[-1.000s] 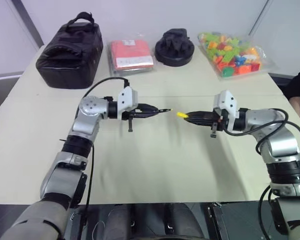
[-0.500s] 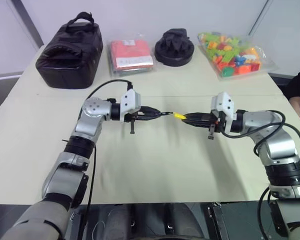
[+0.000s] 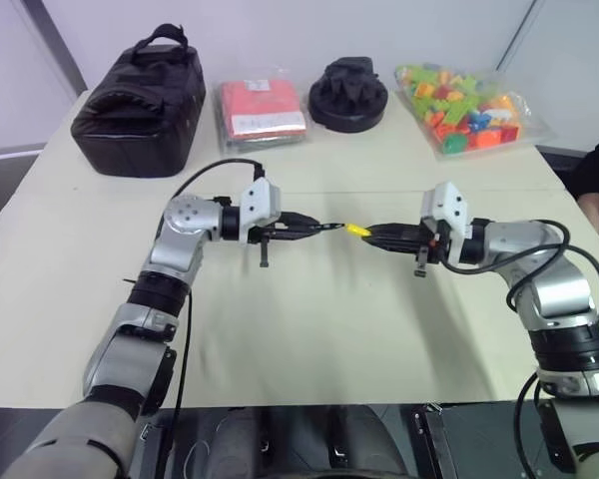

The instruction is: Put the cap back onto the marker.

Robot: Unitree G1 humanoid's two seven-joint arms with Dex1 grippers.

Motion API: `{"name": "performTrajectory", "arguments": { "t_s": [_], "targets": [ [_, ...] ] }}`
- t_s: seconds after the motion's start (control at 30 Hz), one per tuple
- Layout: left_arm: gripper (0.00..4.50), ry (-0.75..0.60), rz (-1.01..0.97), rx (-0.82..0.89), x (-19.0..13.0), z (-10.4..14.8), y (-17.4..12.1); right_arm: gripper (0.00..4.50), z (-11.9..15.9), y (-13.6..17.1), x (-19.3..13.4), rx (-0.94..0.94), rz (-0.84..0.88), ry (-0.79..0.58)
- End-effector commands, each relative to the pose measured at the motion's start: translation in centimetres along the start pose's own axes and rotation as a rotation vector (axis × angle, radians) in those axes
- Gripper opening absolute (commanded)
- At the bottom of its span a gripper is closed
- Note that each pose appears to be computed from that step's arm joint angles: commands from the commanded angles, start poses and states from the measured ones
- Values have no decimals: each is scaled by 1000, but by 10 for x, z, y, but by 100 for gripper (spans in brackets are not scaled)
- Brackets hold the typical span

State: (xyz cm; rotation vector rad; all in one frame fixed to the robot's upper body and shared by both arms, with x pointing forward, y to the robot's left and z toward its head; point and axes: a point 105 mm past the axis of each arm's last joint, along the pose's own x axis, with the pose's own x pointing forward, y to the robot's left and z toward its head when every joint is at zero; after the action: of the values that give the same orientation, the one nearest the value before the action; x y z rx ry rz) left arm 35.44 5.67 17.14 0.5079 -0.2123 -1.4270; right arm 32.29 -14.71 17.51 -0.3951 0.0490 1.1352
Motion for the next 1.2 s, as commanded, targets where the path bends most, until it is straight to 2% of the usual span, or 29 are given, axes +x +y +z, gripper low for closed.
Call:
{"name": "performTrajectory", "arguments": {
  "t_s": [0.03, 1.2],
  "targets": [
    [0, -12, -7, 23, 0, 4, -1, 4, 16, -1, 0, -48, -3, -40],
    [0, -24, 1, 29, -2, 8, 0, 4, 4, -1, -1, -24, -18, -17]
  ]
}}
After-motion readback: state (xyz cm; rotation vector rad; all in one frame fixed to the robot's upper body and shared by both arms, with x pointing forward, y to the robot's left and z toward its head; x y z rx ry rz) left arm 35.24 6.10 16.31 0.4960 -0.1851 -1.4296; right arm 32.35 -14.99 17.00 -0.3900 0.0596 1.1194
